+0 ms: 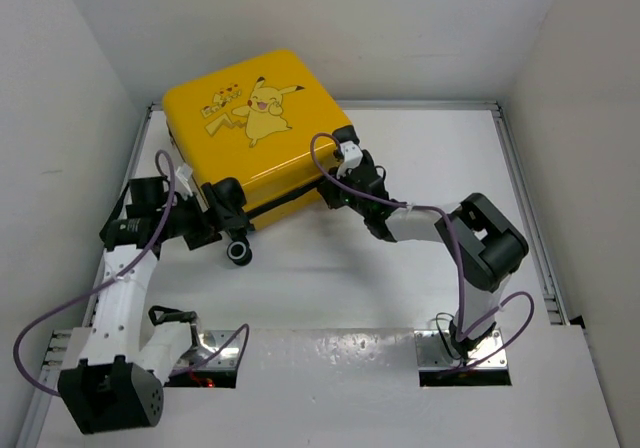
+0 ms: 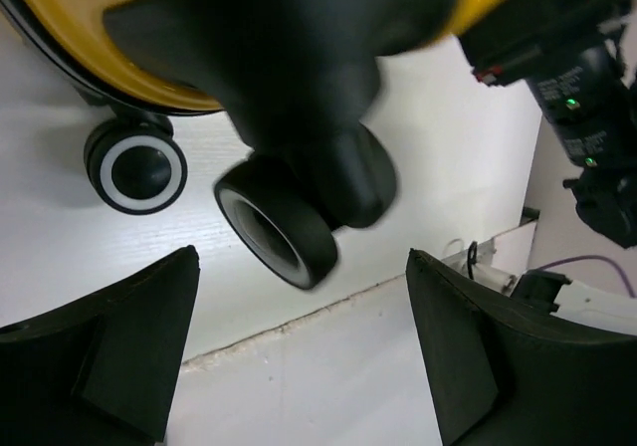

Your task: Pack the luggage

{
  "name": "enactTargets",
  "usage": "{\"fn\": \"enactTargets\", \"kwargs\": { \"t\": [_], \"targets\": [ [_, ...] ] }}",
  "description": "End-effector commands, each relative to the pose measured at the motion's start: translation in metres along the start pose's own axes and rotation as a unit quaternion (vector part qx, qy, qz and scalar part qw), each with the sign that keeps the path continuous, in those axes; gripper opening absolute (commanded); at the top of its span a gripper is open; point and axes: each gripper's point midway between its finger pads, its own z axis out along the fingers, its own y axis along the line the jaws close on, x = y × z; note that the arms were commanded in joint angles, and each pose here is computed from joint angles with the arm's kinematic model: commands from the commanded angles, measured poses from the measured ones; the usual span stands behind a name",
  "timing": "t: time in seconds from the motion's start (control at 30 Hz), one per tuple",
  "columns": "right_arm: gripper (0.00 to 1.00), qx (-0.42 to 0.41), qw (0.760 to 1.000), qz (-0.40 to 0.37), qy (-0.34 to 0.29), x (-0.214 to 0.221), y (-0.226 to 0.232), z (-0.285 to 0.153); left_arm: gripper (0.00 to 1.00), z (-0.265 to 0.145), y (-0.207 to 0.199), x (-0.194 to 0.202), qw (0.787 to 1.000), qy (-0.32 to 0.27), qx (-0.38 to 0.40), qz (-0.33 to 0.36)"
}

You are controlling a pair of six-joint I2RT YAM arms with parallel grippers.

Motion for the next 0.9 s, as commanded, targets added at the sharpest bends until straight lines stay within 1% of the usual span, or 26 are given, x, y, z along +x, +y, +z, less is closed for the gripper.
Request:
{"fn": "enactTargets", "kwargs": {
  "t": [0.0,0.03,0.13,0.17,0.27,0.33,0.37,0.43,0.47,0.53,0.57,0.6,0.63,0.7,0.73,0.77,0.8,0.83,0.87],
  "targets": [
    [0.0,-0.008,0.999,-0.005,-0.048,-0.032,0.011,0.01,0.86,0.015,-0.005,-0.012,0.999,-0.013,0.009,-0.029],
    [0.0,-0.008,0.999,-0.005,-0.048,-0.032,0.012,0.01,0.86,0.022,-0.007,-0.017,0.999,-0.012,0.01,-0.05],
    [0.0,0.002,0.999,-0.007,-0.049,-0.032,0.008,0.011,0.86,0.03,-0.034,-0.04,0.998,-0.042,0.033,-0.023],
    [0.0,0.005,0.999,-0.01,-0.049,-0.031,0.006,0.012,0.86,0.038,-0.041,-0.04,0.998,-0.04,0.031,-0.024],
    [0.0,0.02,0.998,-0.012,-0.05,-0.033,0.001,0.012,0.86,0.044,-0.056,-0.047,0.998,-0.05,0.043,-0.023],
    [0.0,0.021,0.998,-0.014,-0.049,-0.032,0.001,0.012,0.86,0.05,-0.054,-0.045,0.998,-0.054,0.025,-0.025],
    [0.0,0.026,0.998,-0.012,-0.049,-0.032,-0.001,0.012,0.84,0.05,-0.054,-0.045,0.998,-0.054,0.025,-0.025],
    [0.0,0.029,0.998,-0.011,-0.048,-0.031,-0.001,0.011,0.79,0.054,-0.041,-0.048,0.998,-0.062,-0.006,-0.032],
    [0.0,0.032,0.998,-0.009,-0.046,-0.03,-0.003,0.011,0.74,0.058,-0.032,-0.043,0.997,-0.054,-0.024,-0.04],
    [0.0,0.035,0.998,-0.006,-0.045,-0.029,-0.004,0.011,0.61,0.06,-0.016,-0.041,0.996,-0.057,-0.048,-0.051],
    [0.0,0.047,0.998,-0.005,-0.045,-0.029,-0.009,0.009,0.46,0.061,-0.003,-0.038,0.994,-0.05,-0.066,-0.067],
    [0.0,0.048,0.998,-0.007,-0.046,-0.029,-0.009,0.009,0.37,0.062,0.004,-0.036,0.993,-0.048,-0.073,-0.074],
    [0.0,0.056,0.997,-0.006,-0.044,-0.027,-0.013,0.007,0.19,0.06,0.007,-0.036,0.993,-0.048,-0.078,-0.079],
    [0.0,0.076,0.996,-0.001,-0.035,-0.021,-0.024,0.002,0.05,0.058,0.014,-0.038,0.992,-0.05,-0.086,-0.076],
    [0.0,0.089,0.995,0.004,-0.034,-0.019,-0.03,0.001,0.0,0.055,0.023,-0.041,0.99,-0.056,-0.1,-0.083],
    [0.0,0.11,0.993,0.007,-0.04,-0.024,-0.04,-0.004,0.0,0.051,0.026,-0.043,0.989,-0.062,-0.103,-0.088],
    [0.0,0.13,0.991,0.011,-0.033,-0.017,-0.052,-0.012,0.0,0.049,0.03,-0.046,0.988,-0.067,-0.107,-0.087],
    [0.0,0.144,0.989,0.018,-0.036,-0.021,-0.062,-0.019,0.0,0.044,0.037,-0.056,0.986,-0.082,-0.114,-0.091],
    [0.0,0.162,0.986,0.03,-0.039,-0.02,-0.071,-0.023,0.0,0.041,0.041,-0.059,0.985,-0.086,-0.115,-0.093]
  ]
}}
